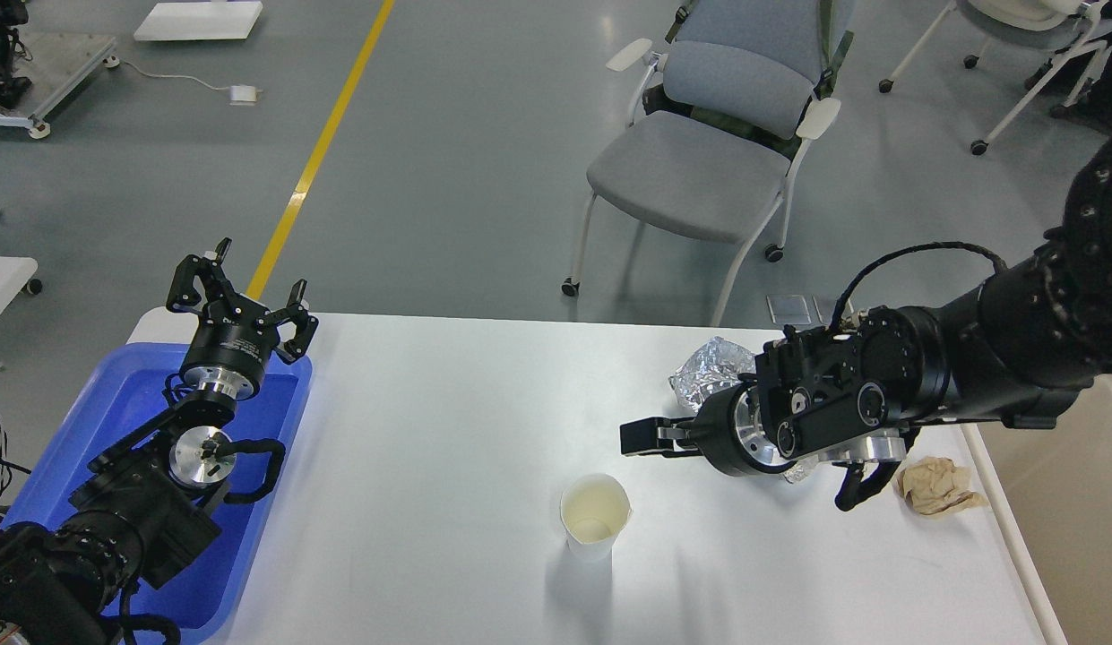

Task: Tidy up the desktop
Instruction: 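Lower the open right gripper beside the white paper cup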

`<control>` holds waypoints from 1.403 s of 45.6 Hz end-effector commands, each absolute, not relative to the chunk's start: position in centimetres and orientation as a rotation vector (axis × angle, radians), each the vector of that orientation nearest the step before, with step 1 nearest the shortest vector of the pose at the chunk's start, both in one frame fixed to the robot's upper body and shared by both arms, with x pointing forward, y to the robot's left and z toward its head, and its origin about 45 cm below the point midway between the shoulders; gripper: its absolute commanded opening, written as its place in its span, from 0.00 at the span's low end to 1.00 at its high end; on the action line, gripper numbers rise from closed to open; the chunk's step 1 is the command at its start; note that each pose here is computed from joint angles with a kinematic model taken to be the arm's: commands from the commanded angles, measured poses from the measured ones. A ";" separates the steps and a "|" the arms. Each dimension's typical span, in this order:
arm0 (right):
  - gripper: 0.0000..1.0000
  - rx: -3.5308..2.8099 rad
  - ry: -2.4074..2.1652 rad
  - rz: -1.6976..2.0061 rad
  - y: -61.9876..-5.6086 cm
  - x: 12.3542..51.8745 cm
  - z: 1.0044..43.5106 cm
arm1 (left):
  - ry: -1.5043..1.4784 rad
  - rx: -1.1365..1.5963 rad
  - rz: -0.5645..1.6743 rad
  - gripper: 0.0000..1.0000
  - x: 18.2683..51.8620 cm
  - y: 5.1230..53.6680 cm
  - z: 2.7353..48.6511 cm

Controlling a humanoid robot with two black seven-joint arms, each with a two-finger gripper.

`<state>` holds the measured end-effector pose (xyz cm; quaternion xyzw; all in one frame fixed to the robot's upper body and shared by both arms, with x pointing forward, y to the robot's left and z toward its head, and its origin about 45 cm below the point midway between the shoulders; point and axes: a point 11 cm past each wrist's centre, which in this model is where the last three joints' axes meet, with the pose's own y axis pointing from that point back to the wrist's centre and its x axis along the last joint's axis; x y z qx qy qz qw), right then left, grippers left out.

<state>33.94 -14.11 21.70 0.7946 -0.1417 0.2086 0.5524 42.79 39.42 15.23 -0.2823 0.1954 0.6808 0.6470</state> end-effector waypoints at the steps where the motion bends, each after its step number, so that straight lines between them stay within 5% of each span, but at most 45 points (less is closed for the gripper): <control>1: 1.00 1.887 -0.390 0.429 -14.4 32.9 18.8 | 0.445 -0.643 1.548 1.00 42.8 39.4 15.2; 64: 1.00 1.992 -0.538 0.273 -11.7 30.9 15.5 | 0.445 -0.644 1.546 1.00 42.8 39.4 15.3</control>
